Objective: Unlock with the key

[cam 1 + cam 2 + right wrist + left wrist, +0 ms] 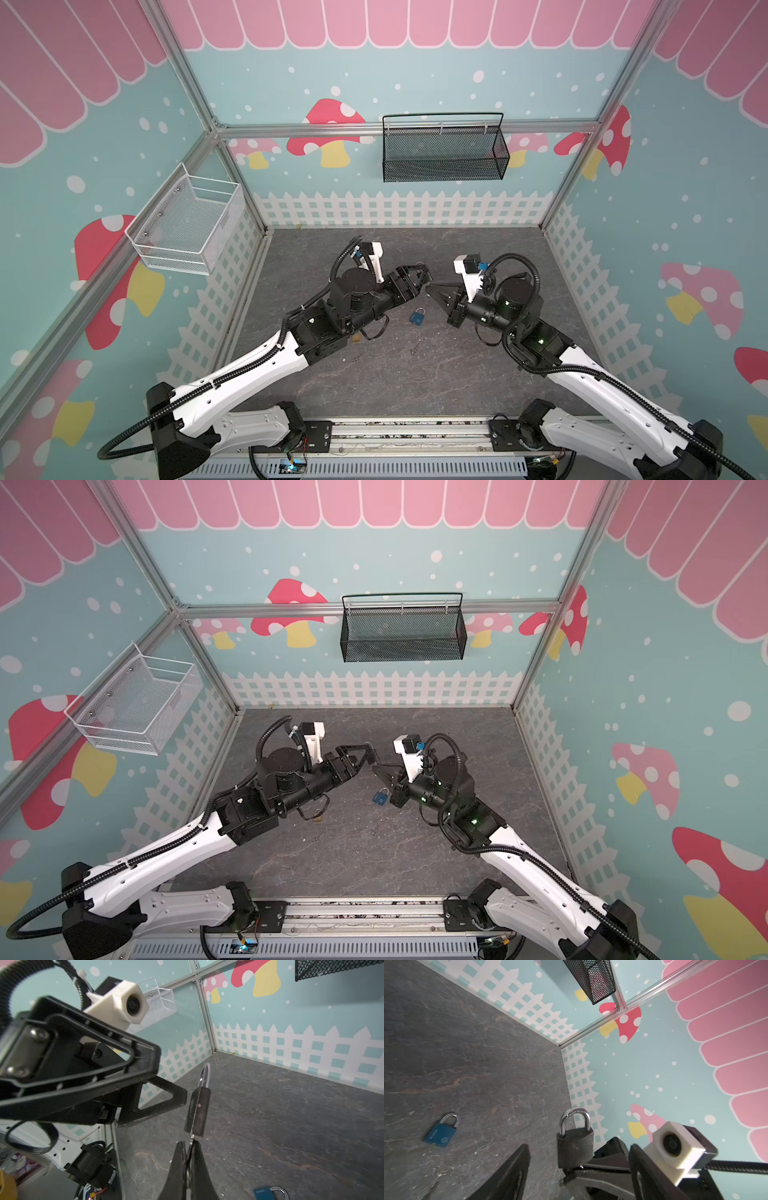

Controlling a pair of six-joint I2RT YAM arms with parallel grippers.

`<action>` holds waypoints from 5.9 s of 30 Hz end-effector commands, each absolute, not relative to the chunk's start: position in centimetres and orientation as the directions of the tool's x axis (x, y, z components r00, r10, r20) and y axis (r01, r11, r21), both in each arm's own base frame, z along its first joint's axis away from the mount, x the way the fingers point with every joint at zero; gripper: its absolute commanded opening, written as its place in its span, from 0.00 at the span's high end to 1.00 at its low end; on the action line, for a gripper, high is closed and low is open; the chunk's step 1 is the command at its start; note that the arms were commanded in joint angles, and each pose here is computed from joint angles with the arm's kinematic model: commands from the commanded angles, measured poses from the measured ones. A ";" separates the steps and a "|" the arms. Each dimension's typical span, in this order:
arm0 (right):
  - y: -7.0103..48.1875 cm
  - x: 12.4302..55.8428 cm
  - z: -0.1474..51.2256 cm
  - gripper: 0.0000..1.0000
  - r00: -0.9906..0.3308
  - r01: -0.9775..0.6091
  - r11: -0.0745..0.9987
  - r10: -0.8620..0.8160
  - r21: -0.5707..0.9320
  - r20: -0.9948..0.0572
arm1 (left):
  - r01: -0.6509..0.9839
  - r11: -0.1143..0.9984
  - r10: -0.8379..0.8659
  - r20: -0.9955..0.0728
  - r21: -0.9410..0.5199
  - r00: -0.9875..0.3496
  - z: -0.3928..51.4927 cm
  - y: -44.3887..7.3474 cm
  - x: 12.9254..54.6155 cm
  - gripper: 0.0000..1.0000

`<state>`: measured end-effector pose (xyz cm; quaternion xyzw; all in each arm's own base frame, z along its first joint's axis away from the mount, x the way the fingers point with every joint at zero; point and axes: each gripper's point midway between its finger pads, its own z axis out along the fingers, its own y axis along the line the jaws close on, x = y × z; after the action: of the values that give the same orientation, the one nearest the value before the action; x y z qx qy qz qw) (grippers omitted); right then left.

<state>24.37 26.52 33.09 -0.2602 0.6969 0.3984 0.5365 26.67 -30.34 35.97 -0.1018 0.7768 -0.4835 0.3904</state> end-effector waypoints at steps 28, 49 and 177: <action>27.0 26.6 32.1 1.00 -0.208 -0.742 0.669 -0.152 0.054 -0.966 | 0.050 0.647 -0.504 -0.477 -0.761 -0.720 31.0 -33.5 30.5 0.56; 27.0 26.2 32.9 1.00 -0.186 -0.750 0.659 -0.121 0.061 -0.975 | 0.043 0.590 -0.526 -0.424 -0.806 -0.738 30.8 -34.0 30.5 0.61; 27.3 26.4 29.4 0.86 -0.360 -0.730 0.627 -0.017 0.271 -0.933 | -0.017 0.542 -0.631 -0.394 -0.840 -0.668 31.2 -31.1 31.6 1.00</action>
<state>26.32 27.00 29.86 -0.2461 0.7493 0.3458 0.5083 31.47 -31.61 29.10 -0.1881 0.8216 -0.4149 0.3427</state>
